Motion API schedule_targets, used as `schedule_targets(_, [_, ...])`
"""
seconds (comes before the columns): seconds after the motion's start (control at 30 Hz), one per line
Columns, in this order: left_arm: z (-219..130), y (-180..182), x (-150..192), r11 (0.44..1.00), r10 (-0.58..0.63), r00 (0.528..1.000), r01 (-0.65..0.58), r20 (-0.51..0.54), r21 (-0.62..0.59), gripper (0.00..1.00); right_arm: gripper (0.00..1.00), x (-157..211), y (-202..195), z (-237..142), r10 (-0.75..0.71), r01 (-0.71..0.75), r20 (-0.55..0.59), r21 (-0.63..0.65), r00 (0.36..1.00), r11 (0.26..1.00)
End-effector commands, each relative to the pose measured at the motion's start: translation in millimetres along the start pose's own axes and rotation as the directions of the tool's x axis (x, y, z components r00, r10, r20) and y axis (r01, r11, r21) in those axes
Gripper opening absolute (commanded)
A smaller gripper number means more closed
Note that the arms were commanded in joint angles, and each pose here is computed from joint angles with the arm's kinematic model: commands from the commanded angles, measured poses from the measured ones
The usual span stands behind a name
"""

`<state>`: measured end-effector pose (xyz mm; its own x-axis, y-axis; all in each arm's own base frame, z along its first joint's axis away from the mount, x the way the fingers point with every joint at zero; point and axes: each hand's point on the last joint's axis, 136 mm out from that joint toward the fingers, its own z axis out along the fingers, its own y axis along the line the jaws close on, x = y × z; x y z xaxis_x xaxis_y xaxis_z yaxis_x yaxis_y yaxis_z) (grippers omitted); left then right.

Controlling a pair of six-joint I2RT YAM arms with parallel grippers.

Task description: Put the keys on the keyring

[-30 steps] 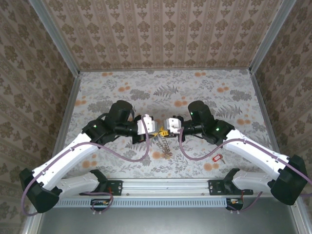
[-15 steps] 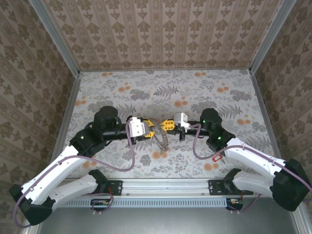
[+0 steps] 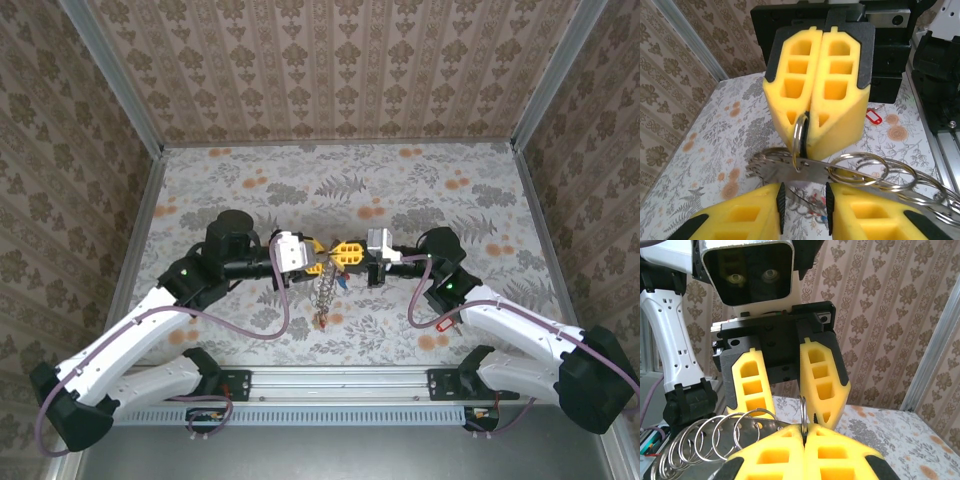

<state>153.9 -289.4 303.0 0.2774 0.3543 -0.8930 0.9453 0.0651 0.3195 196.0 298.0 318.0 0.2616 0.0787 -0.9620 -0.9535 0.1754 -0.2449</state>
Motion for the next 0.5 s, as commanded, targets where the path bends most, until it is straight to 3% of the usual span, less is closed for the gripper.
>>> schedule_targets(0.0, [-3.6,2.2,-19.7,1.000,0.027,0.998,-0.028,0.064,0.007,0.28,0.00,-14.9,6.4,-0.7,-0.067,0.068,0.037,-0.033,0.997,0.997])
schedule_targets(0.13, [-7.4,-0.5,-23.5,0.999,0.037,0.996,-0.037,0.083,0.009,0.26,0.00,-10.9,10.2,-0.5,-0.083,0.084,0.015,-0.055,0.996,0.995])
schedule_targets(0.47, [-4.8,-3.0,-23.7,0.999,0.023,0.997,-0.026,0.078,0.042,0.07,0.00,-10.3,15.3,1.0,-0.113,0.113,0.011,-0.085,0.994,0.990])
